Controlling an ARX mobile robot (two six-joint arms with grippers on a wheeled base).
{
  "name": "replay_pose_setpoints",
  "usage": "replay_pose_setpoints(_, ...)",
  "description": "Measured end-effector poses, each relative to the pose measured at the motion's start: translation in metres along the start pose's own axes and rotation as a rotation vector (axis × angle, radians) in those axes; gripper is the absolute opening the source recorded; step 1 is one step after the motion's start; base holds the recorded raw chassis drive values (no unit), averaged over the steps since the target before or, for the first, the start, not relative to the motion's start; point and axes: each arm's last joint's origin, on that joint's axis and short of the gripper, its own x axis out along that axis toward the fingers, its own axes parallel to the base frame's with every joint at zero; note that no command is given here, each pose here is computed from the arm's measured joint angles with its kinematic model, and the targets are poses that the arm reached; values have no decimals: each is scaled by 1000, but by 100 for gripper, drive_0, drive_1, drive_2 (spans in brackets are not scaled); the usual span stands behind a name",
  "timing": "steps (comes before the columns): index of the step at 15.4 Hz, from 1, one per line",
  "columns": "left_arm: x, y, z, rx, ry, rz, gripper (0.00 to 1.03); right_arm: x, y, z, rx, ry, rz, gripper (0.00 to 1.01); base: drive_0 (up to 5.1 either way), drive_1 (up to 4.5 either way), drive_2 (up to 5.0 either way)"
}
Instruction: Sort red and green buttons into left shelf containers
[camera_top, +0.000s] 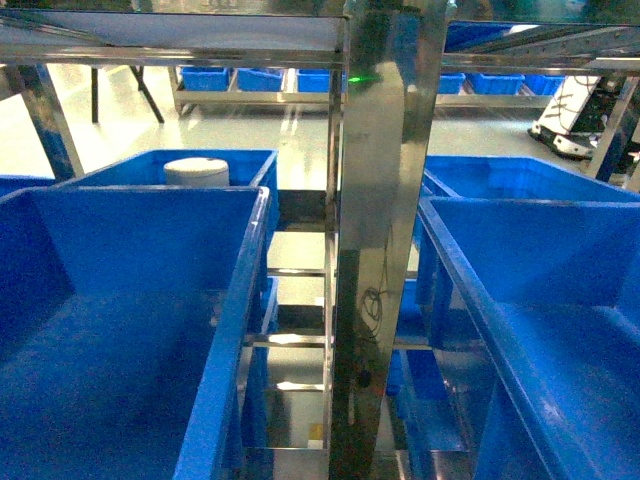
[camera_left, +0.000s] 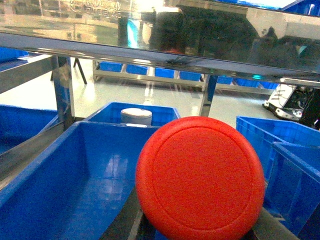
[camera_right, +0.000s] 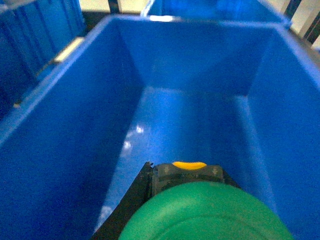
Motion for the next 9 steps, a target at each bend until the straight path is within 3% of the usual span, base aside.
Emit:
replay_pose_setpoints(3,0,0,0,0,0,0,23,41,-5,0,5,178,39,27,0,0,0)
replay_pose_setpoints(5,0,0,0,0,0,0,23,66,-2,5,-4,231,58,27,0,0,0)
replay_pose_setpoints(7,0,0,0,0,0,0,23,96,1,6,33,344,99,27,0,0,0)
replay_pose_setpoints(9,0,0,0,0,0,0,23,120,4,-5,51,469,129,27,0,0,0)
